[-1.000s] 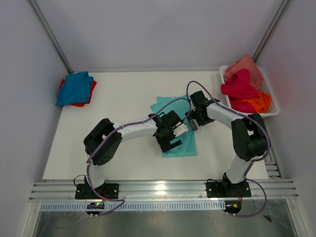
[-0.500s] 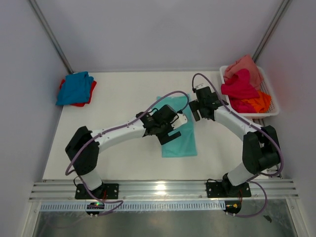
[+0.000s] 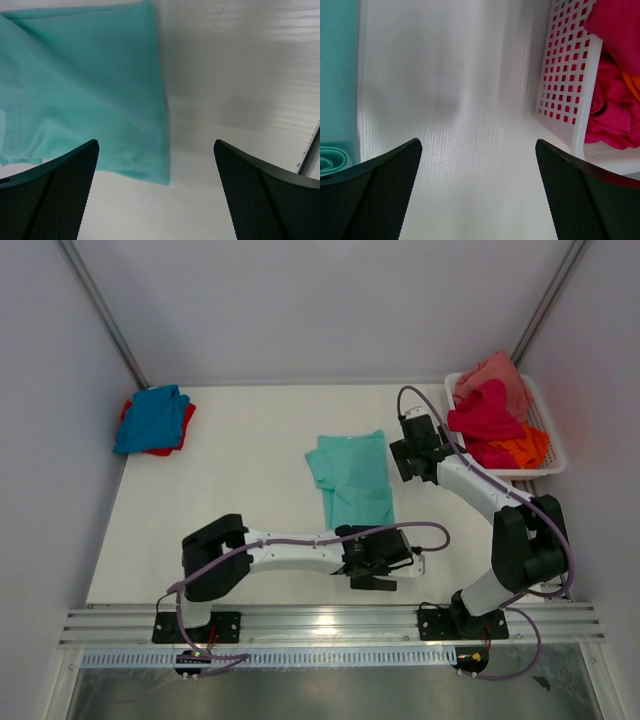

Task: Fold and stack the t-shirts
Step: Fold the tshirt

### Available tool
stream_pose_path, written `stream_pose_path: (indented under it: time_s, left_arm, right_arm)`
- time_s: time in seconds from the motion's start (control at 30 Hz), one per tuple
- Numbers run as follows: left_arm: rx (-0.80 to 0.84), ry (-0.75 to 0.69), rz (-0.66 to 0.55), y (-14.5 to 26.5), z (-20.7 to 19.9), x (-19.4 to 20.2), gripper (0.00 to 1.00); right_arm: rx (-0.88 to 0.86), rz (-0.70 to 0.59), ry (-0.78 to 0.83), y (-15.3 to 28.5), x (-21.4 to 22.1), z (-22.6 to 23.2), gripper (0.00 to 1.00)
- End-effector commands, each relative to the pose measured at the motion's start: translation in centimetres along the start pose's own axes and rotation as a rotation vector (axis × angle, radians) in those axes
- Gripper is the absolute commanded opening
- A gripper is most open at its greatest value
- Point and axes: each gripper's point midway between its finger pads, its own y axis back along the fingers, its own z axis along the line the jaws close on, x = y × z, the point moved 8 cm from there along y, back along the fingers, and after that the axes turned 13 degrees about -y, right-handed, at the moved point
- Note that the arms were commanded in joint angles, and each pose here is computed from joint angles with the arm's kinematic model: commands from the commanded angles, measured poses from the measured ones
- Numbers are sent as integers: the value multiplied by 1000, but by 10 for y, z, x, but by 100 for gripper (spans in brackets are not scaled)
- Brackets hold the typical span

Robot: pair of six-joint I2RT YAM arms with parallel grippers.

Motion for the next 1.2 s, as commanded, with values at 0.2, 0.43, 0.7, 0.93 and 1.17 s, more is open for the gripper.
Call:
stream_pose_path:
  time_s: [0.2, 0.43, 0.7, 0.93, 1.17]
  left_arm:
    - [-61, 22, 3, -6, 13, -2, 99]
    - [-56, 46, 33, -21, 6, 2, 99]
    - [-49, 82, 88, -34, -4, 7, 99]
    - [-205, 73, 194, -57, -8, 14, 99]
    - [-285, -10, 271, -69, -25, 15, 99]
  right_arm:
    - [95, -81, -149, 6, -15, -34, 99]
    - [97, -75, -147, 4, -14, -35, 100]
    - [97, -72, -143, 3, -15, -34, 99]
    - [99, -78, -147, 4, -16, -35, 99]
    - [101, -77, -144, 4, -17, -35, 99]
